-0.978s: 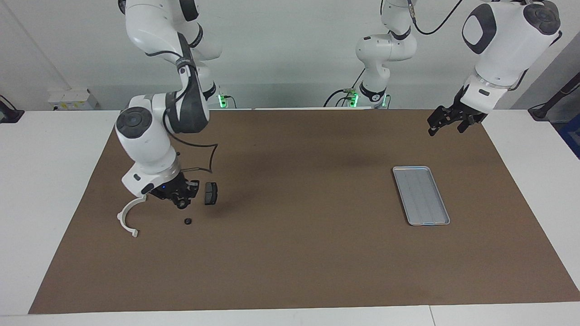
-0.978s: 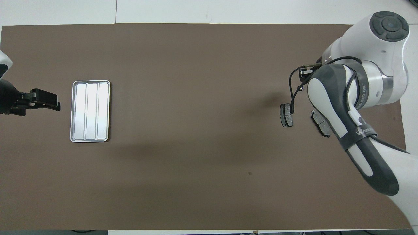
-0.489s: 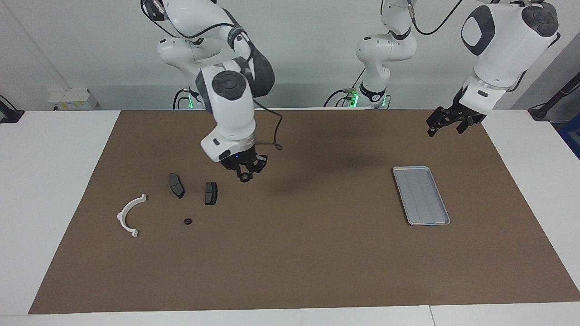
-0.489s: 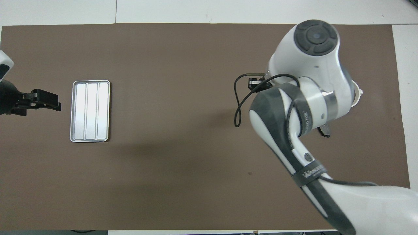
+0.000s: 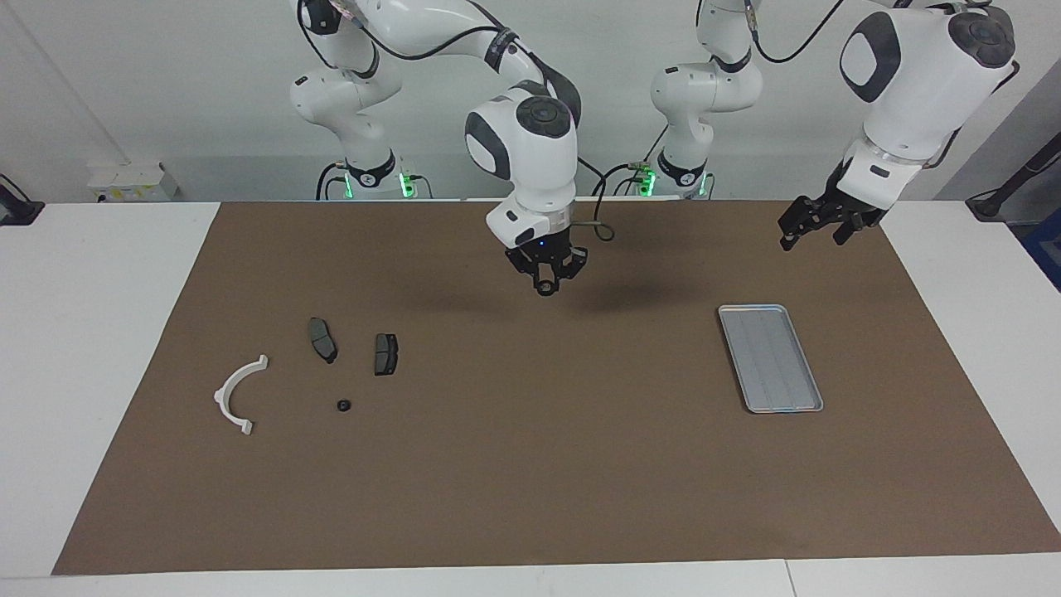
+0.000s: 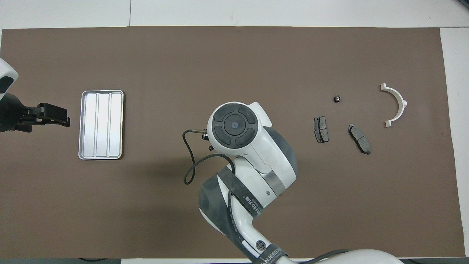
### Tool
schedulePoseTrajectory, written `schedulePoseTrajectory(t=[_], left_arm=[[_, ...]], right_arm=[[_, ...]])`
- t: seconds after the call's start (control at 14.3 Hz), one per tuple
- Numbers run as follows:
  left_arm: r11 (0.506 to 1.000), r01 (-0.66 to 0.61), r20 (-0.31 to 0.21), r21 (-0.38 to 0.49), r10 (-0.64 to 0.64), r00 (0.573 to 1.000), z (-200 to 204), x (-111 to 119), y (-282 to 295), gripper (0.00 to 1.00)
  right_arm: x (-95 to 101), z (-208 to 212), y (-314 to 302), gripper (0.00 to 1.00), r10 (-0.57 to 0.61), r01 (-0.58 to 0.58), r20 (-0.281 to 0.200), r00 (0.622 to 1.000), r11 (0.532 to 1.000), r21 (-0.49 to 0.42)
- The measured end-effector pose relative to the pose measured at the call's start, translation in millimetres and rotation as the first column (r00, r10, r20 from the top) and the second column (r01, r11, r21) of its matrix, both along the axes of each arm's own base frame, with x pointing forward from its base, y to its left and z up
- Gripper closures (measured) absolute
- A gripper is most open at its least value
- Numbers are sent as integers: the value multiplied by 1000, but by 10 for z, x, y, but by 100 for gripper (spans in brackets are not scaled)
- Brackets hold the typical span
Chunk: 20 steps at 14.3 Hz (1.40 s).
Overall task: Pick bearing gear from pile to tray
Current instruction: 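Carry the bearing with the right gripper to the table centre and release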
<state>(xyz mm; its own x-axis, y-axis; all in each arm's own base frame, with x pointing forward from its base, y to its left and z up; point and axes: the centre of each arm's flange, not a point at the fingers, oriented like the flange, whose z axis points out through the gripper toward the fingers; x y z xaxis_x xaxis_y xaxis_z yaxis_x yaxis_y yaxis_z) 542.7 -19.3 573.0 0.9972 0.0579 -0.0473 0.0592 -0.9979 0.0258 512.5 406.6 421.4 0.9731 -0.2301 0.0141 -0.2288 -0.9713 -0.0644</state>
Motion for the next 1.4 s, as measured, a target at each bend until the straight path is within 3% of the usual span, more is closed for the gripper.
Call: schedulePoseTrajectory(t=[0.56, 1.4], left_arm=[[1000, -1, 13, 0, 1, 1000, -50, -15, -9, 0], [1000, -12, 23, 2, 12, 1000, -203, -37, -223, 0]], right_arm=[[32, -795, -30, 66, -5, 5, -4, 1000, 1000, -3], [3, -1251, -155, 66, 52, -53, -26, 998, 998, -25]])
